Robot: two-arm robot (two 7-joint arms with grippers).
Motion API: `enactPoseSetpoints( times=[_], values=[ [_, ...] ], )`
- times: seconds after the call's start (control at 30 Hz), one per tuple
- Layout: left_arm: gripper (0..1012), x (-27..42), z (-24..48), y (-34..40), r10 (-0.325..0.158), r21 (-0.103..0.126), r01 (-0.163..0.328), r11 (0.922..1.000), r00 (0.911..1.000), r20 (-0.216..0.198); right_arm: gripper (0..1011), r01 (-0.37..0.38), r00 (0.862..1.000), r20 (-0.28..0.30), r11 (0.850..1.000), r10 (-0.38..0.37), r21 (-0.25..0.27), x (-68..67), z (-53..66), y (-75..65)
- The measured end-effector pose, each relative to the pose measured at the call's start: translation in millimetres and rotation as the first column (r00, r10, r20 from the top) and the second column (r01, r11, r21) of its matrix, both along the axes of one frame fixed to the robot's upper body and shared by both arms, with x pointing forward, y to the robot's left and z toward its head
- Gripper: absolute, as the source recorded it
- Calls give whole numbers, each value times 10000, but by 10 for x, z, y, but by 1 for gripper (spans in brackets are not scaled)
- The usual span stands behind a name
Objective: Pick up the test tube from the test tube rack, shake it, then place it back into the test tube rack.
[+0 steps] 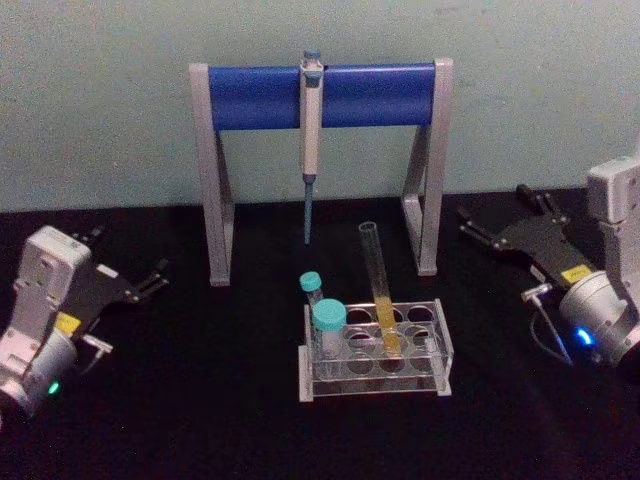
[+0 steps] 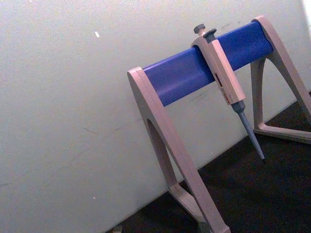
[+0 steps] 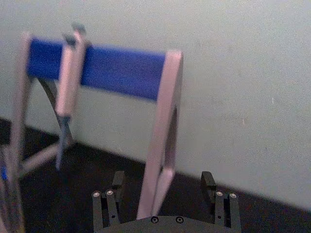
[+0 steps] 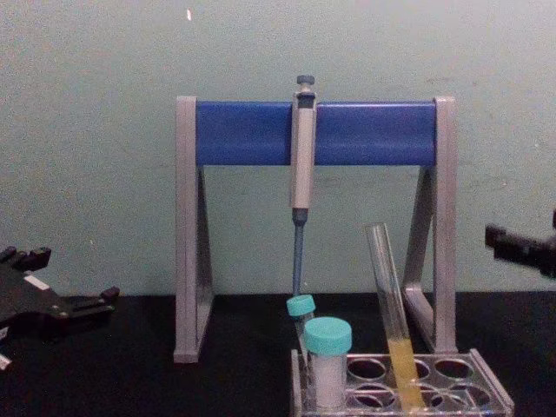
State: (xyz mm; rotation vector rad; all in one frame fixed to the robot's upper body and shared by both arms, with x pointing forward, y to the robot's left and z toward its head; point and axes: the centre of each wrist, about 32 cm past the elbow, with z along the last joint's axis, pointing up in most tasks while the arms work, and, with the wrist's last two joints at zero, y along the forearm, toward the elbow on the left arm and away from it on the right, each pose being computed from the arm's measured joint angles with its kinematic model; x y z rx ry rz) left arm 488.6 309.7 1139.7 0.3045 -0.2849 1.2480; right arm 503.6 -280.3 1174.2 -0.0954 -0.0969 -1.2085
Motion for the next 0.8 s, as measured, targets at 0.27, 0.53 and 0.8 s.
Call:
enactPoseSetpoints(
  times=[0.27,0.53,0.8],
  values=[
    [1001,0,0,0,0,0,0,10000,10000,1,1000,228,9908,-1318,9983,-298,-544,52,-131,55],
    [1001,0,1,0,0,0,0,10000,10000,2,1000,61,9849,-1727,9985,-154,-542,94,-179,29],
    [1001,0,0,0,0,0,0,10000,10000,0,1000,80,9856,-1679,9985,-170,-540,88,-170,35]
  ],
)
